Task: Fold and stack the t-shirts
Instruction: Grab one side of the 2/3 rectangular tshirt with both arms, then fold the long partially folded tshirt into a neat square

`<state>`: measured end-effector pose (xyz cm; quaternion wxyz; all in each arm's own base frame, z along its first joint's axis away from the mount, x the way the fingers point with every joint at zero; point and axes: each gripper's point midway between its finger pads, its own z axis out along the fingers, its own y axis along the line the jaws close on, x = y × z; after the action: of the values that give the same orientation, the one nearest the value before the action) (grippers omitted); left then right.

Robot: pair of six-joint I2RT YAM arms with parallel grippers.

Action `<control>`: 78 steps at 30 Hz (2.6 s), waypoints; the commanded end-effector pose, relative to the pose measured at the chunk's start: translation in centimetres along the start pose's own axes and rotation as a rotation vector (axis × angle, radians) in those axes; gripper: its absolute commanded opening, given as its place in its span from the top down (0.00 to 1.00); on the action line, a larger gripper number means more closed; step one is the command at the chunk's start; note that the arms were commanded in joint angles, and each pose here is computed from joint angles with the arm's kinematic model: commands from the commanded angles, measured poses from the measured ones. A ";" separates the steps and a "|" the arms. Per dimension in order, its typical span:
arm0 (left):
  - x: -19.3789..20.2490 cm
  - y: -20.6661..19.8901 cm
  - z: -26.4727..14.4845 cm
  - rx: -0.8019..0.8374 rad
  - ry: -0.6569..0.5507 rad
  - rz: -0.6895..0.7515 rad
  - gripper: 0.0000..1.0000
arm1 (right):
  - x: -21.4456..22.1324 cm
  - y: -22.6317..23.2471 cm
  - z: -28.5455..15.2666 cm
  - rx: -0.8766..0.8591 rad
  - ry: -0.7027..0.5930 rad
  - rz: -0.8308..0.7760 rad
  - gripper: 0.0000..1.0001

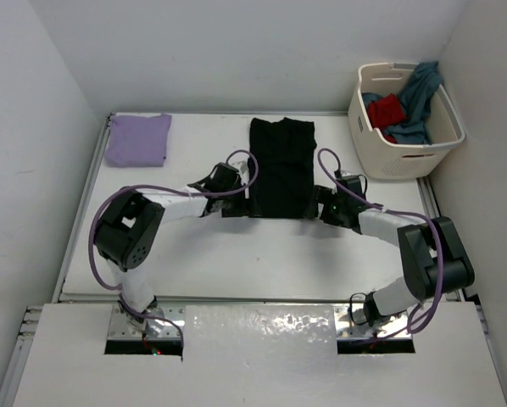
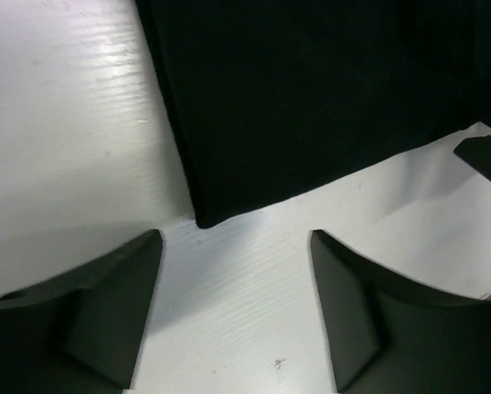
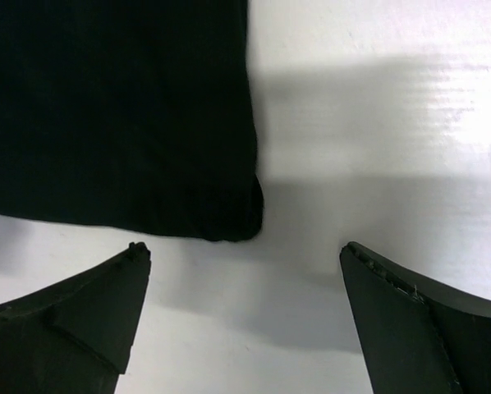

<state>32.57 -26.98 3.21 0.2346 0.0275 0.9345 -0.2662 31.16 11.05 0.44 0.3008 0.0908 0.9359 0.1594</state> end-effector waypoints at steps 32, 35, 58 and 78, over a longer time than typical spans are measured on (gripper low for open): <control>-1.3 -2.6 2.0 0.097 -0.097 0.036 1.00 | -2.5 -1.1 0.7 -0.049 -0.135 0.148 0.41; -1.5 -2.7 1.8 0.102 -0.117 0.028 1.00 | -2.7 -0.8 1.2 -0.066 -0.130 0.143 0.50; 0.2 -5.5 -3.8 0.250 -0.148 0.078 1.00 | 0.9 1.3 -3.3 -0.270 -0.186 0.081 1.00; 2.3 -11.0 -17.4 0.360 -0.291 0.127 1.00 | -0.2 4.9 -16.5 -0.335 -0.225 -0.022 1.00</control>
<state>20.13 -27.72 17.31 0.3372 0.0952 0.8407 -0.4128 21.29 11.97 13.16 0.4021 0.0503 0.8592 0.3124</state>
